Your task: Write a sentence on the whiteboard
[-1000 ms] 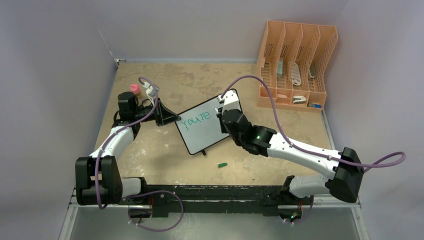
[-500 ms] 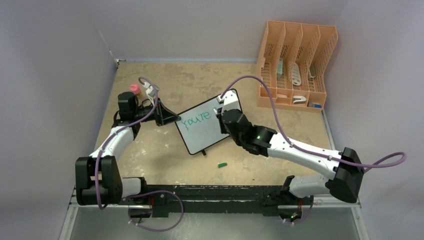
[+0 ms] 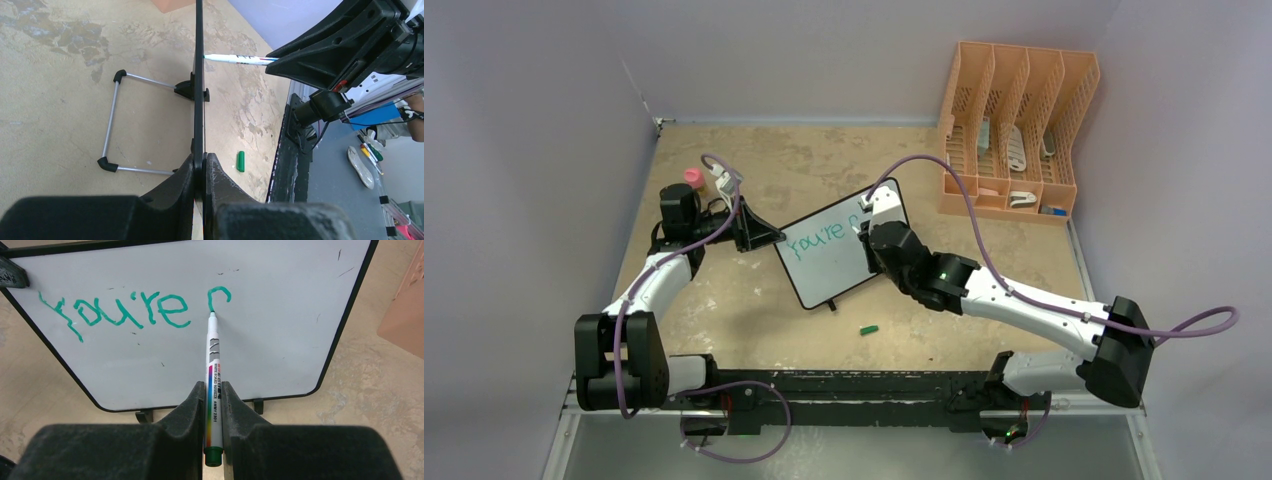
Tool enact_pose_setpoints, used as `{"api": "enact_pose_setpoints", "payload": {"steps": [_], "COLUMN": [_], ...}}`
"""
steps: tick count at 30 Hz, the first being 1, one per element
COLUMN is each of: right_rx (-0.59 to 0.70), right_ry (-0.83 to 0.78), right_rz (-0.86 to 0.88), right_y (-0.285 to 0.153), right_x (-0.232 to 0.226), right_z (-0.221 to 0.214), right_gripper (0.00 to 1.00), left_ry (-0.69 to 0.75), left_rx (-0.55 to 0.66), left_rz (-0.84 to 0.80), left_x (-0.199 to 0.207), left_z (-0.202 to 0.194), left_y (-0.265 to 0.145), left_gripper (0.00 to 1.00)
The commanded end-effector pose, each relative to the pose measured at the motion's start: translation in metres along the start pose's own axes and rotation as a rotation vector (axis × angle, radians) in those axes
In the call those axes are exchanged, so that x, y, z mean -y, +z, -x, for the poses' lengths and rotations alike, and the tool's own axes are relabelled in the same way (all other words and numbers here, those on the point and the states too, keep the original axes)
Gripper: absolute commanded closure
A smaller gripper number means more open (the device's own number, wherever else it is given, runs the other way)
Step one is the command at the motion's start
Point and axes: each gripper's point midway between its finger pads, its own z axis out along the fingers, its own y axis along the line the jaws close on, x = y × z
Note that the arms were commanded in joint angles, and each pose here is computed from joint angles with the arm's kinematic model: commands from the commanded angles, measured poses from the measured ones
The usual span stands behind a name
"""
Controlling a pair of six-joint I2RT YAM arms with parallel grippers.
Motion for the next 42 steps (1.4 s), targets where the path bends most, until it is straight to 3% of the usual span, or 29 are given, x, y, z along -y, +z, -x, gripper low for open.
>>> {"api": "enact_pose_setpoints", "payload": {"steps": [1, 42], "right_rx": [0.012, 0.128], "right_ry": [0.023, 0.050], "right_rz": [-0.010, -0.086], "right_y": [-0.006, -0.005], "right_x": [0.005, 0.014], "right_z": [0.003, 0.038], "right_gripper": [1.00, 1.00], "left_ry": [0.054, 0.056], "left_rx": [-0.004, -0.005], "left_rz": [-0.016, -0.020], "left_x": [0.002, 0.003], "left_z": [0.005, 0.005], "left_y": [0.002, 0.002], "left_gripper": [1.00, 1.00]}}
